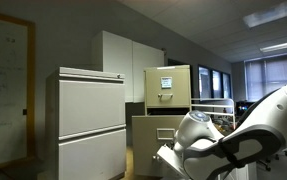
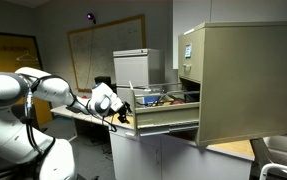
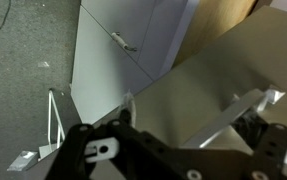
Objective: Open the bottom drawer of the right cabinet
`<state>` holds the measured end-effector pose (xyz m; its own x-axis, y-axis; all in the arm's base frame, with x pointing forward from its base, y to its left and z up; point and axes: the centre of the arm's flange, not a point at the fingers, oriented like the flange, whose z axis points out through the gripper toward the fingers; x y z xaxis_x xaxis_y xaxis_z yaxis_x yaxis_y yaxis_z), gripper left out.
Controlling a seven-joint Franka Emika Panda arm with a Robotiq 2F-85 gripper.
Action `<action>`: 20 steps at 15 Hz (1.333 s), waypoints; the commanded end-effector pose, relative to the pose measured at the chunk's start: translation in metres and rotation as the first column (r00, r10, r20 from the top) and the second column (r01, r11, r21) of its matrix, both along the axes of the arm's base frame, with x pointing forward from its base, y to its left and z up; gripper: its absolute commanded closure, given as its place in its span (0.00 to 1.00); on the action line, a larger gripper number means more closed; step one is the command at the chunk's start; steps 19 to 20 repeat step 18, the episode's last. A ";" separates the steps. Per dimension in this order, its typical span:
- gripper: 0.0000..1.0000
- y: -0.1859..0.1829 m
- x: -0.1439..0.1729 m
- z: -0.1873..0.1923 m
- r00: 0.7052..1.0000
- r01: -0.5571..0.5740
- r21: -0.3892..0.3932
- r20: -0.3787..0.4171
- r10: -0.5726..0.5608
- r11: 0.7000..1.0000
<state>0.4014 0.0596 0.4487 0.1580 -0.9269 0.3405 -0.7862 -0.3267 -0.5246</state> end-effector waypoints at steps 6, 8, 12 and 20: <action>0.00 -0.007 -0.043 0.060 0.975 0.115 -0.118 0.205 -0.090 0.986; 0.00 -0.007 -0.057 0.084 0.957 0.145 -0.161 0.275 -0.096 0.976; 0.00 -0.013 -0.074 0.116 0.972 0.121 -0.223 0.225 -0.070 0.967; 0.00 -0.031 -0.084 0.111 0.989 -0.150 -0.158 -0.034 0.146 0.976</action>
